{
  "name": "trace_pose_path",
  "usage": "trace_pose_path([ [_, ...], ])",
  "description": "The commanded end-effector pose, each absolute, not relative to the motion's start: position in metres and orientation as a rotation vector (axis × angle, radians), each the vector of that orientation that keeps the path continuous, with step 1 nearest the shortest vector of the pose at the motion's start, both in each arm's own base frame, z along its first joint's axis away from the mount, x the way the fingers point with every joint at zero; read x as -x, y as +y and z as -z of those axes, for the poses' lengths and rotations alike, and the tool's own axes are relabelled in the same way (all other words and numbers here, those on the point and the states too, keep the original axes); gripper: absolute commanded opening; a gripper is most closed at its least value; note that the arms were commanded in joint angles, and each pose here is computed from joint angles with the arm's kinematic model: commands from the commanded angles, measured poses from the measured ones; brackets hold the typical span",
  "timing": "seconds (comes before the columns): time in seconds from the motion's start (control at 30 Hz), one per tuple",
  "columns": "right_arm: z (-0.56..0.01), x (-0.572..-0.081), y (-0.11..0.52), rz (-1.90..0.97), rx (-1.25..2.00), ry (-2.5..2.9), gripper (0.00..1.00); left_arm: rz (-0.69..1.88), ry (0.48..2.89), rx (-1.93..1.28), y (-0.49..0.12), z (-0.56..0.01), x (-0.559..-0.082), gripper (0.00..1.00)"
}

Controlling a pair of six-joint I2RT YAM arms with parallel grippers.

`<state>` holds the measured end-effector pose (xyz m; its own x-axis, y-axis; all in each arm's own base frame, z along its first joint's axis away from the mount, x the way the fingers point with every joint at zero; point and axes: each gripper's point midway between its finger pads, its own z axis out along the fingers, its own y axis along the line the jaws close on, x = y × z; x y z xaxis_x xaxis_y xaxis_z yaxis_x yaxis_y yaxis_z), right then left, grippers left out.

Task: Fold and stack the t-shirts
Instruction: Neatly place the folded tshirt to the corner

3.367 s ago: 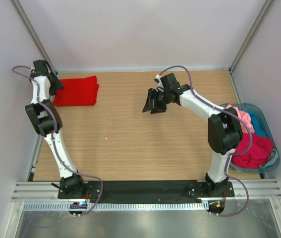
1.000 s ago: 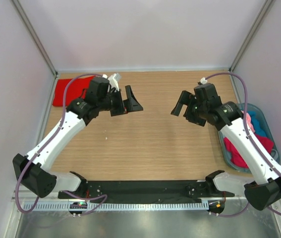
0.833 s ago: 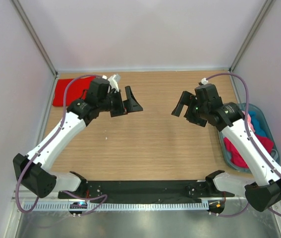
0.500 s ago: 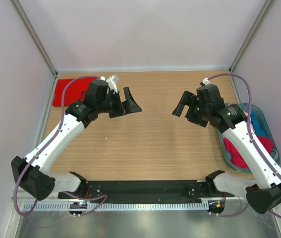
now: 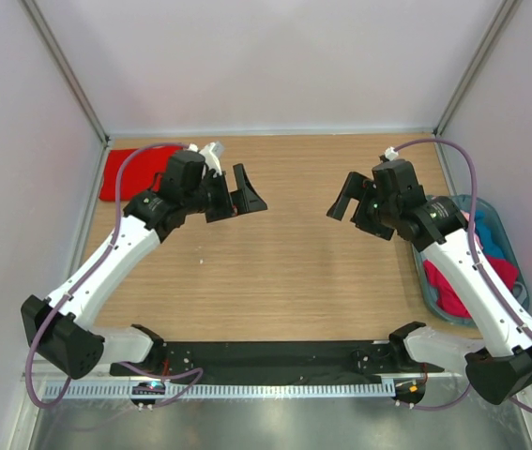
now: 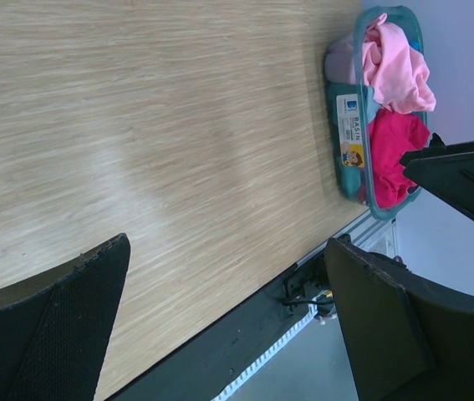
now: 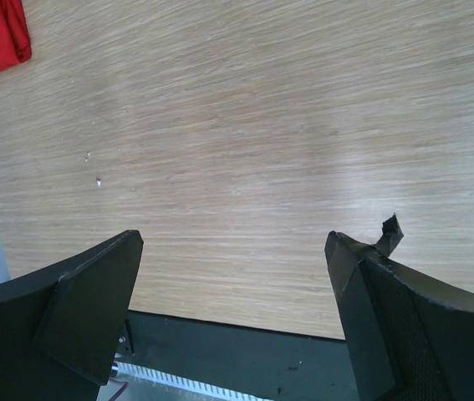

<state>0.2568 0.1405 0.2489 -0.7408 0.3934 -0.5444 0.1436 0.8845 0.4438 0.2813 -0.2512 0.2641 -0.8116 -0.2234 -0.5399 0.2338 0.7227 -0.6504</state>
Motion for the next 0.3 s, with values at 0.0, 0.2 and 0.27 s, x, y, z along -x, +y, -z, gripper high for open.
trace_pose_path([
  [0.0,-0.265,-0.2606,0.1362,-0.501,-0.372,2.319,1.0,0.996,2.211,-0.042,-0.2534,-0.2913,-0.2908,1.0],
  [0.2,-0.2638,-0.2602,0.1396,-0.526,-0.363,2.312,1.0,0.984,2.209,-0.045,-0.2522,-0.2912,-0.2916,1.0],
  [0.27,-0.2684,-0.2603,0.1395,-0.543,-0.368,2.285,1.0,0.982,2.207,-0.043,-0.2514,-0.2919,-0.2914,1.0],
])
